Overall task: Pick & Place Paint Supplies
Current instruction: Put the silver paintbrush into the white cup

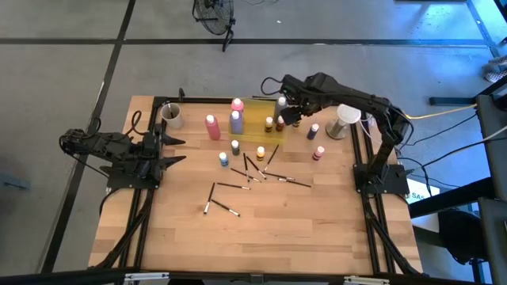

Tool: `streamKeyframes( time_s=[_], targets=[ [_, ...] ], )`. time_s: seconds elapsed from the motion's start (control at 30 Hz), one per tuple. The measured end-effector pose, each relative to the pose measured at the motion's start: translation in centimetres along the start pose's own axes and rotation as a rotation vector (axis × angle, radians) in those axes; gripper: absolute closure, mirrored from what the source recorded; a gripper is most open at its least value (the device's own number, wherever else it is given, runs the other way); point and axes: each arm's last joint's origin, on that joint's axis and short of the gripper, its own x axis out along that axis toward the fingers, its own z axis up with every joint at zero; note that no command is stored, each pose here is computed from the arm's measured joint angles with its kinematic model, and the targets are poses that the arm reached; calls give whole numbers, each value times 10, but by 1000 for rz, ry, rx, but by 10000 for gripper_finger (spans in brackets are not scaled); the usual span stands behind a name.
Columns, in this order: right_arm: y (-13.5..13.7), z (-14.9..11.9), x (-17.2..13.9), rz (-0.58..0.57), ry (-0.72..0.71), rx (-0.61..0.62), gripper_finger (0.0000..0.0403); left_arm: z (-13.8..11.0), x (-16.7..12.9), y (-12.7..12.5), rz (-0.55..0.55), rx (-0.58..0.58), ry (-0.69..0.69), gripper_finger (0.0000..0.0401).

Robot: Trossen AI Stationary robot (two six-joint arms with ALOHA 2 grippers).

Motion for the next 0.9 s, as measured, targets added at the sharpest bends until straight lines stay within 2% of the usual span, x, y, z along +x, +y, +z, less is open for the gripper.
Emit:
streamKeyframes(
  time_s=[0.17, 0.37, 0.47, 0.6, 0.8, 0.9],
  targets=[
    [1, -1, 0, 46, 32, -31, 181, 0, 0, 0, 0, 0, 0, 155],
    [31, -24, -8, 258, 170, -142, 181, 0, 0, 0, 0, 0, 0, 155],
    [51, -42, -14, 321, 202, -257, 181, 0, 0, 0, 0, 0, 0, 155],
    [78, -72, -23, 326, 186, -442, 181, 0, 0, 0, 0, 0, 0, 155],
    [119, -123, -37, 302, 61, -719, 181, 0, 0, 0, 1, 0, 0, 155],
    [134, -148, -43, 291, 1, -808, 180, 0, 0, 0, 1, 0, 0, 155]
  ],
)
